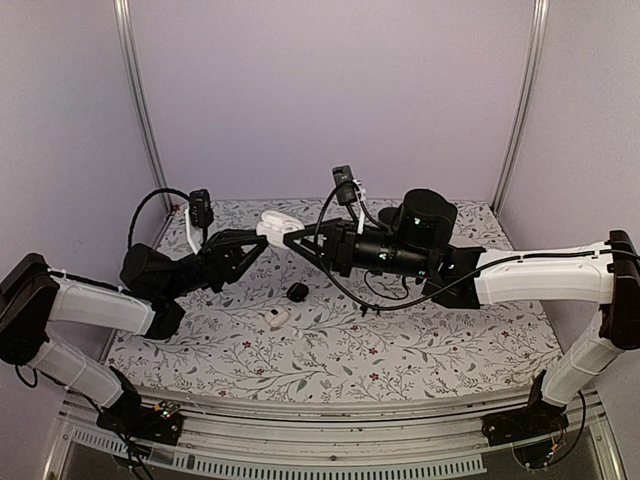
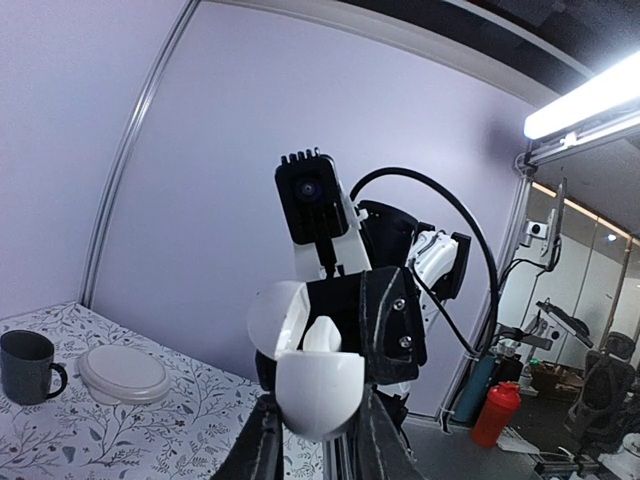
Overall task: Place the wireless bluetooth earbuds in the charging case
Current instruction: Adjust the charging case.
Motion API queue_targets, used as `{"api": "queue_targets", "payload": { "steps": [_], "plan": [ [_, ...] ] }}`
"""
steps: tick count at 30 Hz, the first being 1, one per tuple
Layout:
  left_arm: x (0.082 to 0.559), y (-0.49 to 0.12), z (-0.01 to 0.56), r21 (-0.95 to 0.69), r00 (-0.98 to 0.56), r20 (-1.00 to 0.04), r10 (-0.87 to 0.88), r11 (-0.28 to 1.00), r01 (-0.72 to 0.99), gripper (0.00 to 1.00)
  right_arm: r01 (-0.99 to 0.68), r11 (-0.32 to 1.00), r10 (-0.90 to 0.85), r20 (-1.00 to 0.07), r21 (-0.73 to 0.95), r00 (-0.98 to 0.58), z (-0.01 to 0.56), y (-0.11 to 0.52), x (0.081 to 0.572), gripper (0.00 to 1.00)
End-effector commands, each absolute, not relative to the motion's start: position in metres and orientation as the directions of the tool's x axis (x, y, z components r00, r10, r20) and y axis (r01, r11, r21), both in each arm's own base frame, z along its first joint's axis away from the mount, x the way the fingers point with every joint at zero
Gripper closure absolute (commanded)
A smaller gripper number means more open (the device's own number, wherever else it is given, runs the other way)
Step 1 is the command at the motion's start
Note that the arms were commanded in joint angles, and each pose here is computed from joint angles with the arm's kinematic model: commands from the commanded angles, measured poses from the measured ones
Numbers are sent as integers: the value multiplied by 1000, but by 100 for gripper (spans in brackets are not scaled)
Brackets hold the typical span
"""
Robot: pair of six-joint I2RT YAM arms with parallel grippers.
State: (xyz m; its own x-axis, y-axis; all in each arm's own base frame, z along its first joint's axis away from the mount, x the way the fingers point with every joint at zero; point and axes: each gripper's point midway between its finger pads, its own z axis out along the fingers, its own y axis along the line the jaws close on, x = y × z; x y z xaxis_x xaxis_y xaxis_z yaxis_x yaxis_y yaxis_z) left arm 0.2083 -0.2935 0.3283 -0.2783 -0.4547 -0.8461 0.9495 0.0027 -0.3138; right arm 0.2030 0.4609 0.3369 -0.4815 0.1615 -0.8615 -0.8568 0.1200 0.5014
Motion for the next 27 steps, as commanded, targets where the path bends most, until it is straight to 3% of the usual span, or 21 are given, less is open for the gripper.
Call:
{"api": "queue_targets", "payload": {
  "steps": [1, 9, 17, 24, 27],
  "plan": [
    [201, -292, 345, -251, -225, -837, -499, -16, 968, 100, -869, 71, 182, -863, 489, -471, 350, 466, 197, 59],
    [200, -292, 348, -248, -225, -836, -501, -21, 968, 100, -864, 66, 171, -859, 498, -482, 344, 466, 196, 54],
    [198, -292, 347, -252, -231, -836, -498, -27, 967, 100, -861, 64, 169, -855, 505, -489, 344, 469, 197, 70],
    [198, -293, 345, -257, -241, -842, -483, -35, 966, 100, -866, 11, 154, -856, 500, -493, 352, 473, 190, 95],
    [197, -295, 345, -263, -250, -843, -477, -40, 964, 87, -865, -18, 150, -855, 501, -497, 357, 475, 186, 97]
  ]
}}
